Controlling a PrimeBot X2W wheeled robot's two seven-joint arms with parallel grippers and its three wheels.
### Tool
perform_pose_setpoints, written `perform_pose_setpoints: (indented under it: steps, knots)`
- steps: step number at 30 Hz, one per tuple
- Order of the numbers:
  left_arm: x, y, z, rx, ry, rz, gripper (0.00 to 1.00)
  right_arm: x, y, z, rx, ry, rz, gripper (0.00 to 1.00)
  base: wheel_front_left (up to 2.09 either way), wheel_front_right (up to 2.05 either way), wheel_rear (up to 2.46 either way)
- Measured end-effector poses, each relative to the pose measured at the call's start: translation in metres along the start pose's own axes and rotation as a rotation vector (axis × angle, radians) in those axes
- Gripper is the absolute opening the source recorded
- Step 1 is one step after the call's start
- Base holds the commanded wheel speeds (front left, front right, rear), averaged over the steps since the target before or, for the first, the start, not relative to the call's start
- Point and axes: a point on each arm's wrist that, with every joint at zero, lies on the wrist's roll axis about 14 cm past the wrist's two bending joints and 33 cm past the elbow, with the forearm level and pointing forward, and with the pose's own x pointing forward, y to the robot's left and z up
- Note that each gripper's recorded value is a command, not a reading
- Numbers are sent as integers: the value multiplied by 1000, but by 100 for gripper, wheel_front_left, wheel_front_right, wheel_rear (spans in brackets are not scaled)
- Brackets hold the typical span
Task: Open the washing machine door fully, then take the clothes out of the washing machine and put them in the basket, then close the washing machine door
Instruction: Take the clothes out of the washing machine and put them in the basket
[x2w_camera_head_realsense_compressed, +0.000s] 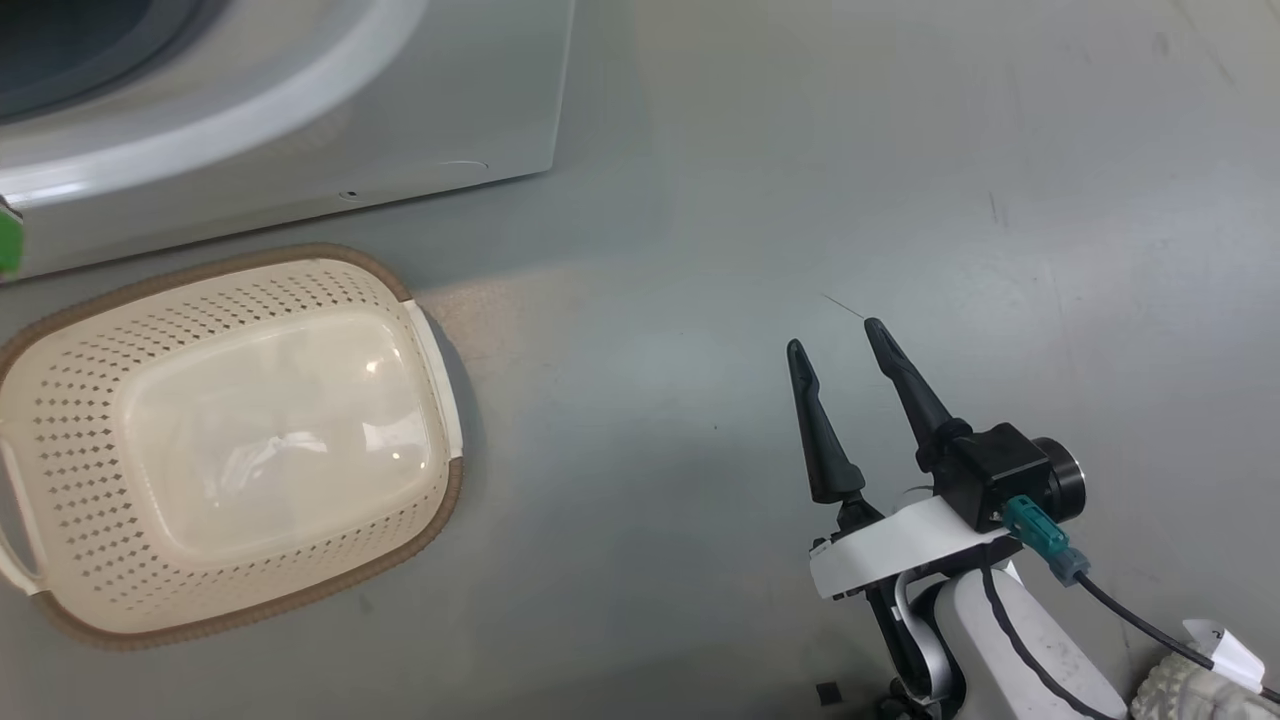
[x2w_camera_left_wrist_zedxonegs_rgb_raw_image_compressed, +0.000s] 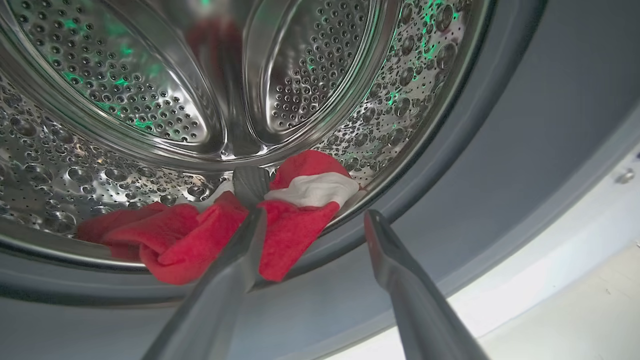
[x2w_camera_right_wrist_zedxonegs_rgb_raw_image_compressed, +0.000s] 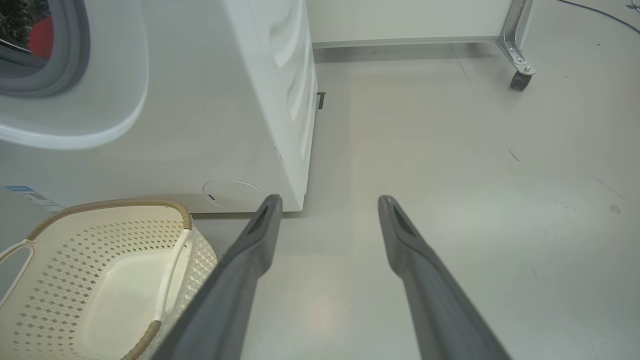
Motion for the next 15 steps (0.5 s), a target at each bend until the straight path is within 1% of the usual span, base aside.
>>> perform_pose_setpoints:
  steps: [1, 6, 11, 15]
  knots:
    - [4, 0, -2, -6, 10, -3, 100, 0, -1, -1, 0, 3, -2, 100, 0, 0, 0]
    - [21, 1, -15, 35, 81, -30, 100, -1, -2, -6, 7, 20, -7, 100, 0, 0, 0]
    - [35, -1, -31, 18, 130, -46, 100, -2, -9, -9, 12, 28, -31, 100, 0, 0, 0]
    - [43, 4, -43, 16, 177, -39, 100, -3, -16, -11, 9, 37, -50, 100, 0, 0, 0]
